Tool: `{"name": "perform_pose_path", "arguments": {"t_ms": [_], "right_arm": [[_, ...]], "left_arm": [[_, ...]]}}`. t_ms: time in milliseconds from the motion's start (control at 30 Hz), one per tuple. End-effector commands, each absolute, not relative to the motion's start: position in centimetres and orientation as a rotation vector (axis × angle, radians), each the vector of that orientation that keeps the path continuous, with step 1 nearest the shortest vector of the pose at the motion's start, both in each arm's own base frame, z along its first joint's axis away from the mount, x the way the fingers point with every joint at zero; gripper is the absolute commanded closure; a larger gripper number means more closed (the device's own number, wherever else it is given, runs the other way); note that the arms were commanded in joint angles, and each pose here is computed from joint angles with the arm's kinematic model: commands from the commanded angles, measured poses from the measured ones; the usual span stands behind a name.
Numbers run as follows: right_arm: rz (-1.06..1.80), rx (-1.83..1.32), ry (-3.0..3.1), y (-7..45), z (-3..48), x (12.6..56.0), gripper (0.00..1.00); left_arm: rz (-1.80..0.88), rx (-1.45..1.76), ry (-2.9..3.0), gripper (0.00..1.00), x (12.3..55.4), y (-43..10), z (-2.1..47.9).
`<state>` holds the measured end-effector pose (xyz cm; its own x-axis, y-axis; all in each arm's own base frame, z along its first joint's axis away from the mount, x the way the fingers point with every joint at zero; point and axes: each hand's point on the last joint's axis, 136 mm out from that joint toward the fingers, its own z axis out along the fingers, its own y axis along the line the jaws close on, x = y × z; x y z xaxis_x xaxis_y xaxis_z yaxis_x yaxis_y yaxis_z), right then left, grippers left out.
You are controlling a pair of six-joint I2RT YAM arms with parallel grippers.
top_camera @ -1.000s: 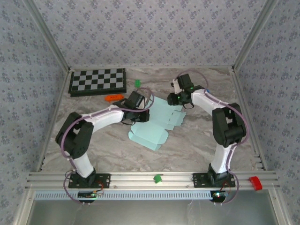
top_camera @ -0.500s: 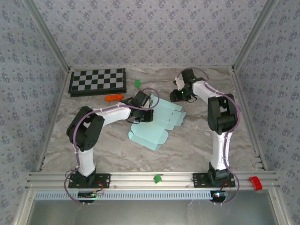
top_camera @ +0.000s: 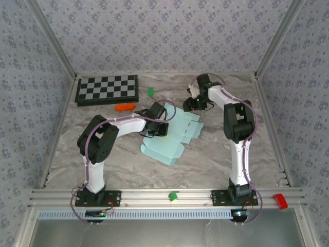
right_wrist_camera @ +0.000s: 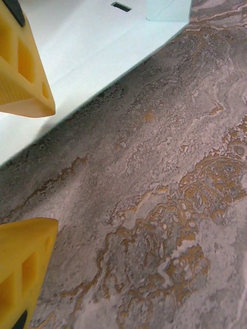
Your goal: Fold the paper box
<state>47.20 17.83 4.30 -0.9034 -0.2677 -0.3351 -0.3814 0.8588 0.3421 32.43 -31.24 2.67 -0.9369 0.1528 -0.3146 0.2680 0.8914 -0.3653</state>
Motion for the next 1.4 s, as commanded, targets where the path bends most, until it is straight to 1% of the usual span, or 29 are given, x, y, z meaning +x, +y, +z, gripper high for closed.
{"name": "perform_pose_path", "arguments": {"t_ms": [0, 233, 367, 733, 967, 1033, 1133, 1200, 1300, 1367], "right_arm": [[0.664, -0.562, 2.783, 18.6, 4.1, 46.4, 0.43], [0.768, -0.638, 2.761, 19.8, 4.2, 46.1, 0.43], [0.838, -0.672, 2.753, 20.4, 4.4, 45.6, 0.45], [0.875, -0.736, 2.767, 20.8, 4.3, 45.2, 0.47], [0.909, -0.784, 2.731, 21.0, 5.2, 45.0, 0.67], [0.912, -0.805, 2.722, 21.1, 5.3, 45.0, 0.69], [0.911, -0.831, 2.713, 21.1, 5.6, 44.9, 0.74], [0.907, -0.85, 2.706, 21.0, 5.8, 44.8, 0.8], [0.882, -0.887, 2.674, 20.9, 6.3, 45.0, 0.85], [0.866, -0.925, 2.638, 20.9, 6.7, 45.0, 0.88]], "left_arm": [[-0.495, 0.303, 2.846, 1.0, 31.2, -30.0, 1.0], [-0.468, 0.306, 2.858, 1.0, 30.6, -29.7, 0.2], [-0.463, 0.303, 2.859, 1.0, 30.5, -29.6, 0.1], [-0.447, 0.305, 2.849, 1.0, 30.5, -29.3, 0.2], [-0.45, 0.309, 2.843, 1.0, 30.6, -29.4, 0.4], [-0.454, 0.311, 2.839, 1.0, 30.6, -29.4, 0.5], [-0.456, 0.312, 2.835, 1.0, 30.6, -29.5, 0.6], [-0.46, 0.31, 2.829, 1.0, 30.7, -29.5, 0.9], [-0.475, 0.308, 2.811, 1.0, 30.9, -29.6, 1.6], [-0.491, 0.311, 2.787, 0.94, 31.1, -29.9, 2.5]]}}
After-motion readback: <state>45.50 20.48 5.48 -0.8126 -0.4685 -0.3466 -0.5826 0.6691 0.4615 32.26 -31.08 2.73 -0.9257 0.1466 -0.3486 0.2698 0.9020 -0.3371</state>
